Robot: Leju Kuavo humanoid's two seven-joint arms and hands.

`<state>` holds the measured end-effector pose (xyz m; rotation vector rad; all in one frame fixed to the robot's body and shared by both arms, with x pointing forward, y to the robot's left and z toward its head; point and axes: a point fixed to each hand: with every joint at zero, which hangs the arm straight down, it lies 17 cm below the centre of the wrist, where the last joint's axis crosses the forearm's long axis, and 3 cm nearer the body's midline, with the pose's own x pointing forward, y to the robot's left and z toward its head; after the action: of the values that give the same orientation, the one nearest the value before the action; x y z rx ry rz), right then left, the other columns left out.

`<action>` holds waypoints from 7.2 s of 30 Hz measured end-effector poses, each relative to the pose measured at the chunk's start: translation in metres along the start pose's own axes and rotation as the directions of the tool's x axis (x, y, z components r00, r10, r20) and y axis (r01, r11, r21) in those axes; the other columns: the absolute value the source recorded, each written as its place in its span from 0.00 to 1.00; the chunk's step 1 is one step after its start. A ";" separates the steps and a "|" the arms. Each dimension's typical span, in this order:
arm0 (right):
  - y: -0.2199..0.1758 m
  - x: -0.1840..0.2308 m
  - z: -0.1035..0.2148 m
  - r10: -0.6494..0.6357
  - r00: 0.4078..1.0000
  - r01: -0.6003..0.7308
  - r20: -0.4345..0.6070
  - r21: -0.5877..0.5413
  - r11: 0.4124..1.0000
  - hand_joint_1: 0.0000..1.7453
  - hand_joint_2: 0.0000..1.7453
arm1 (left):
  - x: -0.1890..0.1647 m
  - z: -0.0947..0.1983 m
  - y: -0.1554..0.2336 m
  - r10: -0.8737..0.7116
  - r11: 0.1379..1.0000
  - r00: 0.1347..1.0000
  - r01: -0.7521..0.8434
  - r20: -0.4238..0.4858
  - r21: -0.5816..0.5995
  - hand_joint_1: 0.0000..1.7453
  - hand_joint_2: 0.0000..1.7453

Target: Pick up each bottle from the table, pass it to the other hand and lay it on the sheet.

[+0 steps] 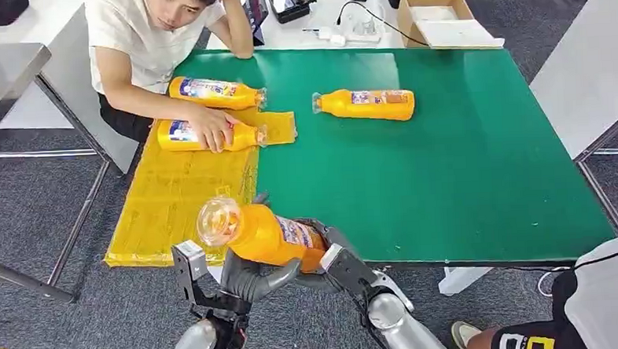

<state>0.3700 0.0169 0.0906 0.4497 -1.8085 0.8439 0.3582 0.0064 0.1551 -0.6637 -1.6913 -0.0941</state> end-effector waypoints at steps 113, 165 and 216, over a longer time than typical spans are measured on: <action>0.089 0.036 -0.012 0.127 0.979 -0.152 0.158 0.164 0.975 0.00 0.00 | -0.056 -0.058 0.178 -0.604 0.797 0.771 0.592 -0.201 -0.120 0.00 1.00; -0.189 -0.071 0.074 0.734 0.504 -0.854 -0.456 -0.132 0.504 0.00 1.00 | 0.044 0.041 0.053 -0.570 0.818 0.814 0.550 0.112 0.169 0.00 1.00; -0.229 -0.168 0.094 0.699 0.326 -0.751 -0.637 0.275 0.600 1.00 1.00 | 0.027 0.011 0.048 -0.472 0.880 0.878 0.463 0.084 0.104 0.00 1.00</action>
<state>0.5230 -0.2214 -0.0065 -0.7863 -1.2184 1.3285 0.3692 0.0603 0.1631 -0.1862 -1.9215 -0.3368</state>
